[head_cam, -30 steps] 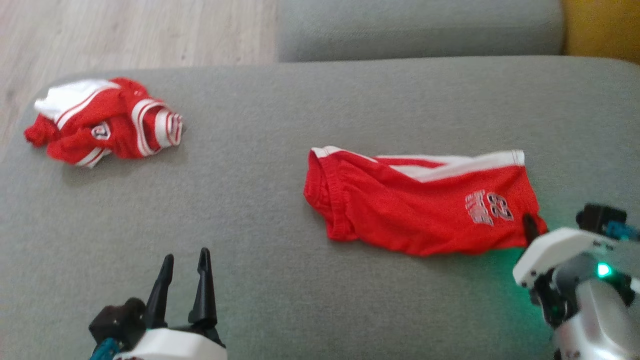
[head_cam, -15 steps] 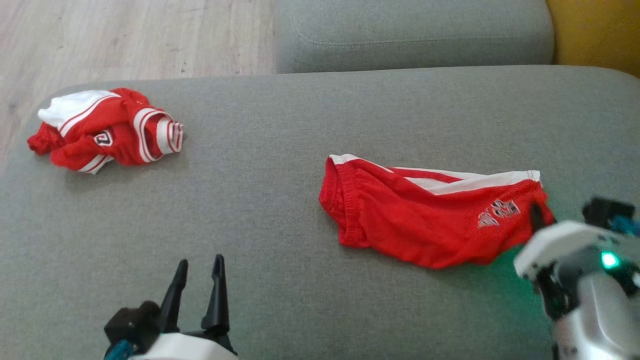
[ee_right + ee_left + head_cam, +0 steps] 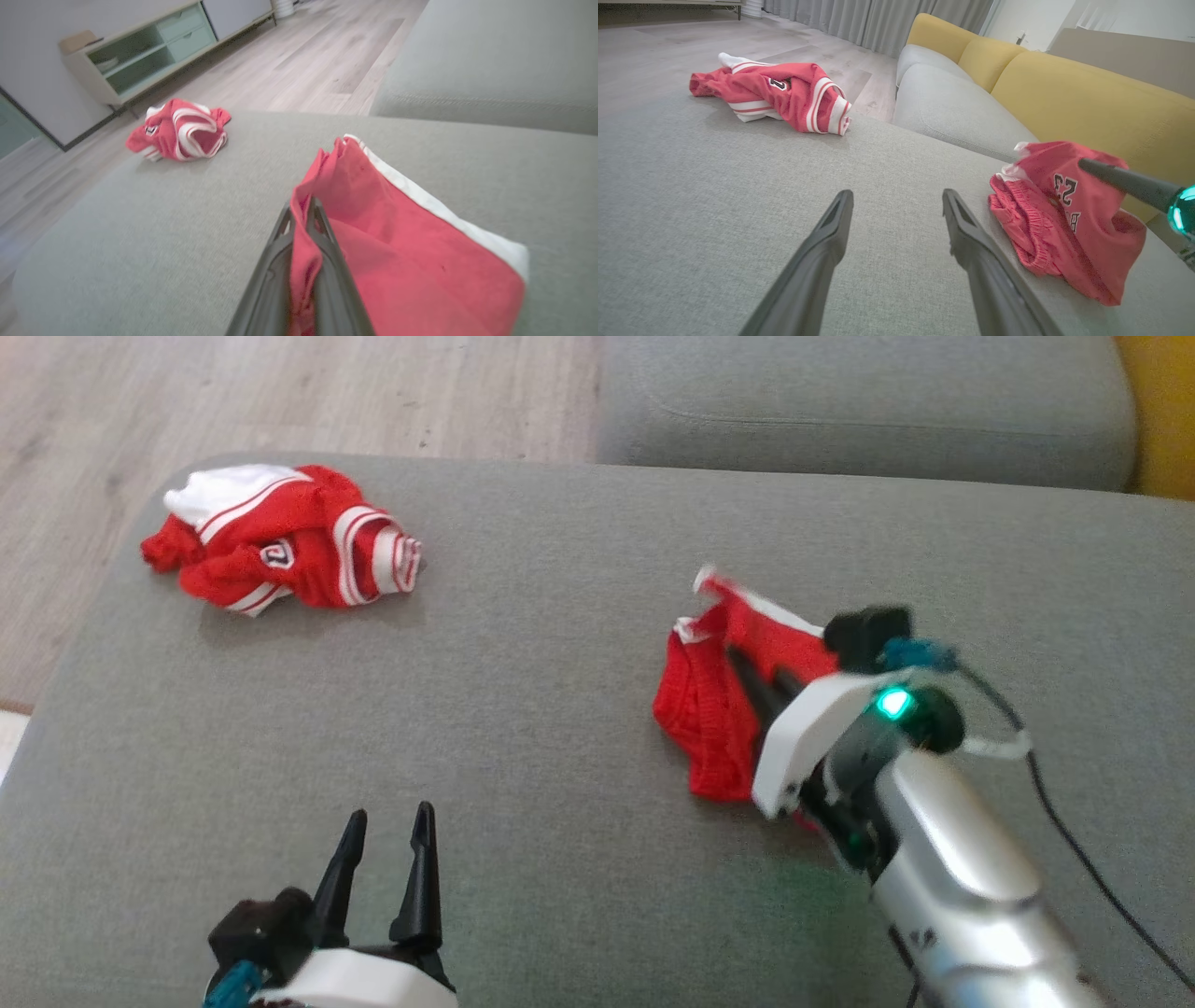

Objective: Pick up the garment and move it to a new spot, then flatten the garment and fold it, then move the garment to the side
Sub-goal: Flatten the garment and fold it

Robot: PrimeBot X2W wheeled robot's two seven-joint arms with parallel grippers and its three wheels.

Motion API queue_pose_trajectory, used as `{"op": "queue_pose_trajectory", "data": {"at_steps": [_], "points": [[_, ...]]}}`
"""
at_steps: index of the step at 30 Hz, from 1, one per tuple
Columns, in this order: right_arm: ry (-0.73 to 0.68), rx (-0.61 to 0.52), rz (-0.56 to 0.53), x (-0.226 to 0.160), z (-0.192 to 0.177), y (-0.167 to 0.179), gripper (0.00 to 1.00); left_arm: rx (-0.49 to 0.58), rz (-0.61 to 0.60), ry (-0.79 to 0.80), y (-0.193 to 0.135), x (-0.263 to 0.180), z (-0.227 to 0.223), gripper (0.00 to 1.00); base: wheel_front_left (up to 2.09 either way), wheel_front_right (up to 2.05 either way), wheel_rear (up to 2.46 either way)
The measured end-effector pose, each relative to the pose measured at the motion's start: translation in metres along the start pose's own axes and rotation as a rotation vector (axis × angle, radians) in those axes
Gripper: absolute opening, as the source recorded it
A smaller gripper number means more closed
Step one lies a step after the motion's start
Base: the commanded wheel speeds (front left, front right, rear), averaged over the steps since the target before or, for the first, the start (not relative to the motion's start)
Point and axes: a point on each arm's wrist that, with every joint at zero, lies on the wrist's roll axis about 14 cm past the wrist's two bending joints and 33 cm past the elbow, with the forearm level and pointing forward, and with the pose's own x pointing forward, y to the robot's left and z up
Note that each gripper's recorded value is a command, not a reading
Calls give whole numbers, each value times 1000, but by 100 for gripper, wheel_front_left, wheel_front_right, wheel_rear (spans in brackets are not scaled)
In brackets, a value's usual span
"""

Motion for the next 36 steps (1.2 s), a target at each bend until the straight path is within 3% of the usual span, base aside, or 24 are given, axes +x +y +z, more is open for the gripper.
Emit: {"op": "queue_pose_trajectory", "data": {"at_steps": [4,9,11,13,18,24,36], "points": [[94,-8,39,3,-36,14,0,-3,26,2,7,-2,-1,100,0,0,0],[107,4,43,3,-47,14,0,-3,30,5,9,-1,-3,100,0,0,0],[101,0,57,2,-48,18,37,-1,27,11,8,1,-4,100,0,0,0],[95,0,80,1,-48,26,100,-1,20,15,6,2,-5,100,0,0,0],[42,3,123,-3,-40,40,100,0,-1,26,0,6,-8,100,0,0,0],[-45,17,97,-6,-23,31,100,-3,-22,32,-8,9,-10,100,0,0,0],[-284,-28,-192,-43,23,-56,100,11,-85,12,-29,17,-4,100,0,0,0]]}}
